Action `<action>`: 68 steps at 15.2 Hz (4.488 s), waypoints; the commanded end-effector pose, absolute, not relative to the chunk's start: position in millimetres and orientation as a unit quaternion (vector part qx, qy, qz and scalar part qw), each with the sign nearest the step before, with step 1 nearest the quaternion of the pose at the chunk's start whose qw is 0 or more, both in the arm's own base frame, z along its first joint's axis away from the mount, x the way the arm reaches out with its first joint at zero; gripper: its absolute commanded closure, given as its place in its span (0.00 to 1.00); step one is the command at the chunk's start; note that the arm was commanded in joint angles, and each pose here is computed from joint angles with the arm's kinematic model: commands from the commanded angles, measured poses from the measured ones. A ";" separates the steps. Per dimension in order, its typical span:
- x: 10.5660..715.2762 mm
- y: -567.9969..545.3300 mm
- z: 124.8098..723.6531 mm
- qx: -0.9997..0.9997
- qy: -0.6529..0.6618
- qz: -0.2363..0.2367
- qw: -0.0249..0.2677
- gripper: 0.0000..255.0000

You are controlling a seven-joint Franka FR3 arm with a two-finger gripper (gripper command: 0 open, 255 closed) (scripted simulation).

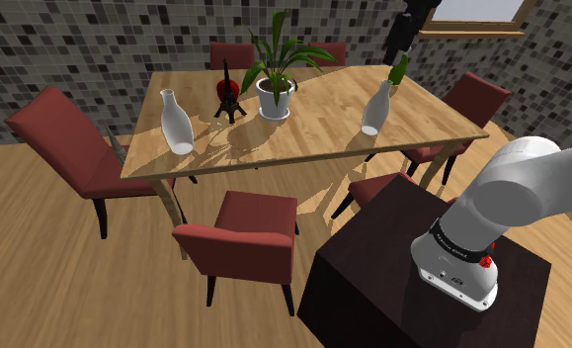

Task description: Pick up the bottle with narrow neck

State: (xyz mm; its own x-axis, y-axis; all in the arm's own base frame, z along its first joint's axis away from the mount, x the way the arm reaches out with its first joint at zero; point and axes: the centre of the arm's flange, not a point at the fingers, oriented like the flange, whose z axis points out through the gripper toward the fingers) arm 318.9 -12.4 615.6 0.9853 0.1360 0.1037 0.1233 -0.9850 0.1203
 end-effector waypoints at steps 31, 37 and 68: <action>449.0 -363.7 451.0 0.993 0.101 0.060 0.006 0.00; 478.2 -430.7 414.0 0.992 0.108 0.060 -0.004 0.00; 495.5 -468.7 394.4 0.992 0.112 0.061 -0.009 1.00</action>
State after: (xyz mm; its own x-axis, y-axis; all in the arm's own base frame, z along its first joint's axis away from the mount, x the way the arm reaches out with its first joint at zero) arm 495.0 -469.2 388.8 0.9674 0.2218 0.1223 0.2241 -0.9746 -0.0051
